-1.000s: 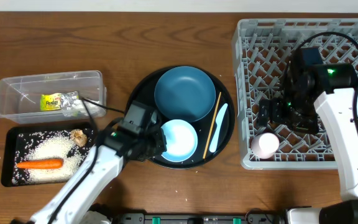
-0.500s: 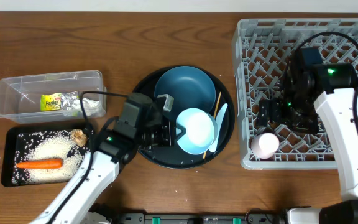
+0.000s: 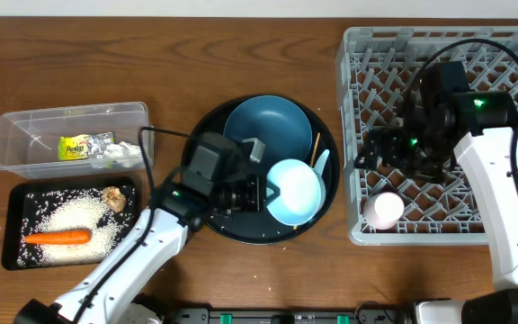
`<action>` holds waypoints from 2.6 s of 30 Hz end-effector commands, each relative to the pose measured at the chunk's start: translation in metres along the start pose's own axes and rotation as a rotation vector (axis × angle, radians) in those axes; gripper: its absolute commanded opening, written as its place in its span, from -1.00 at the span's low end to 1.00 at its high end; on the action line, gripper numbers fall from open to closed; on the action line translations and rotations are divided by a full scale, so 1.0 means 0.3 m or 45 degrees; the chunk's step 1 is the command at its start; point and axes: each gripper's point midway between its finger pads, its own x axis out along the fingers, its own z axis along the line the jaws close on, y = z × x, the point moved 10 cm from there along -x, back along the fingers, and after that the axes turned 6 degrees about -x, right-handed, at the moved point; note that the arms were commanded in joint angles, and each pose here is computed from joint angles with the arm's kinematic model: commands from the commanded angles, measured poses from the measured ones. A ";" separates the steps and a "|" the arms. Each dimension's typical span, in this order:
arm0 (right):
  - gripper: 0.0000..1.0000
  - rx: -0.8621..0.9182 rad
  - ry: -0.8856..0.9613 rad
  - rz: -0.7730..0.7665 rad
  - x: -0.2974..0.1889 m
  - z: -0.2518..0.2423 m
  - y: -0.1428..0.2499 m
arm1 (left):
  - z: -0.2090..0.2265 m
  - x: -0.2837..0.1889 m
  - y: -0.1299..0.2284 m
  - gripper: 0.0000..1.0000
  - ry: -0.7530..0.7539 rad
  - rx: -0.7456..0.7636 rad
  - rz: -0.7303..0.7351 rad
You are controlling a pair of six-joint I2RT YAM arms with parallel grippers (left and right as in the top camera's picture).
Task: Sort waste into correct bins and load items into the dishwasher rack
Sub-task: 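Lift the bowl and tilt it toward the right gripper, then close the right gripper on the bowl rim, open the left gripper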
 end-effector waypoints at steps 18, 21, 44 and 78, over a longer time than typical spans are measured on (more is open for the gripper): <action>0.47 -0.320 0.137 -0.257 -0.137 0.209 0.156 | -0.159 0.014 0.014 -0.89 -0.303 0.010 -0.280; 0.39 -0.372 0.210 -0.265 -0.123 0.240 0.174 | -0.193 -0.007 0.017 -0.87 -0.360 0.028 -0.298; -0.19 -0.563 0.431 -0.302 -0.029 0.348 0.192 | -0.289 -0.072 0.075 -0.88 -0.283 0.061 0.010; -0.78 -0.552 0.481 -0.050 0.094 0.349 0.167 | -0.299 -0.079 0.066 -0.88 -0.266 0.092 -0.022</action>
